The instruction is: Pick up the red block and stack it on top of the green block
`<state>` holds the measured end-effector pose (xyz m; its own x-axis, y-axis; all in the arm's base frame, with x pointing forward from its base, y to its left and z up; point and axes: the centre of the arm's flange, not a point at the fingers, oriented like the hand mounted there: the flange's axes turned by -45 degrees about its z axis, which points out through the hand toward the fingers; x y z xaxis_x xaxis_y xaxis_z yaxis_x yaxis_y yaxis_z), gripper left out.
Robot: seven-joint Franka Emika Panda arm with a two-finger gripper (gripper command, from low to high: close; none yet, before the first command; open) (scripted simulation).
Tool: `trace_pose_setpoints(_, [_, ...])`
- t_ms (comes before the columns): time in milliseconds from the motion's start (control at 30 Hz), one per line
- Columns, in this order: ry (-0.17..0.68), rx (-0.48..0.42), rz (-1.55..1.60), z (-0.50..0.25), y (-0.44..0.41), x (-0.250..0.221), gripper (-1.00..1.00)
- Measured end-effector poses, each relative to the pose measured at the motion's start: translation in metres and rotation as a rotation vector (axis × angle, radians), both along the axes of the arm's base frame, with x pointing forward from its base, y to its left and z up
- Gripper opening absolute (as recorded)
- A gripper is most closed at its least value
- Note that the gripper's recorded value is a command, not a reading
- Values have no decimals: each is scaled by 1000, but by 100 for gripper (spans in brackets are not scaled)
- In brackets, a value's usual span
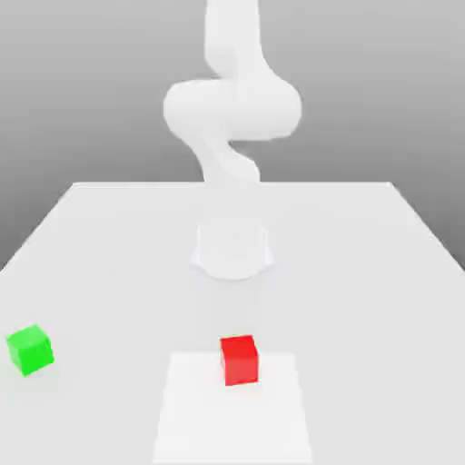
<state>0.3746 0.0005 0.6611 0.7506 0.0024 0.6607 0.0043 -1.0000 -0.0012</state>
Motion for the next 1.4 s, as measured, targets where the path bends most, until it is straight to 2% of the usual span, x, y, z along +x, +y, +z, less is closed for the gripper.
trace_pose_setpoints(133, [150,-17,31,-99,2,37,0])
trace_pose_setpoints(300, [335,-36,72,-224,5,49,0])
trace_pose_setpoints(433, [493,-50,110,-325,8,31,0])
trace_pose_setpoints(600, [693,-65,160,-447,9,-19,0])
trace_pose_setpoints(800, [719,-67,167,-510,9,-28,0])
trace_pose_setpoints(833, [719,-67,167,-515,9,-29,-100])
trace_pose_setpoints(1067, [720,-67,167,-515,10,-29,-100])
trace_pose_setpoints(1300, [720,-67,166,-461,9,-29,-100])
trace_pose_setpoints(1400, [721,-62,172,-451,-17,-22,-100])
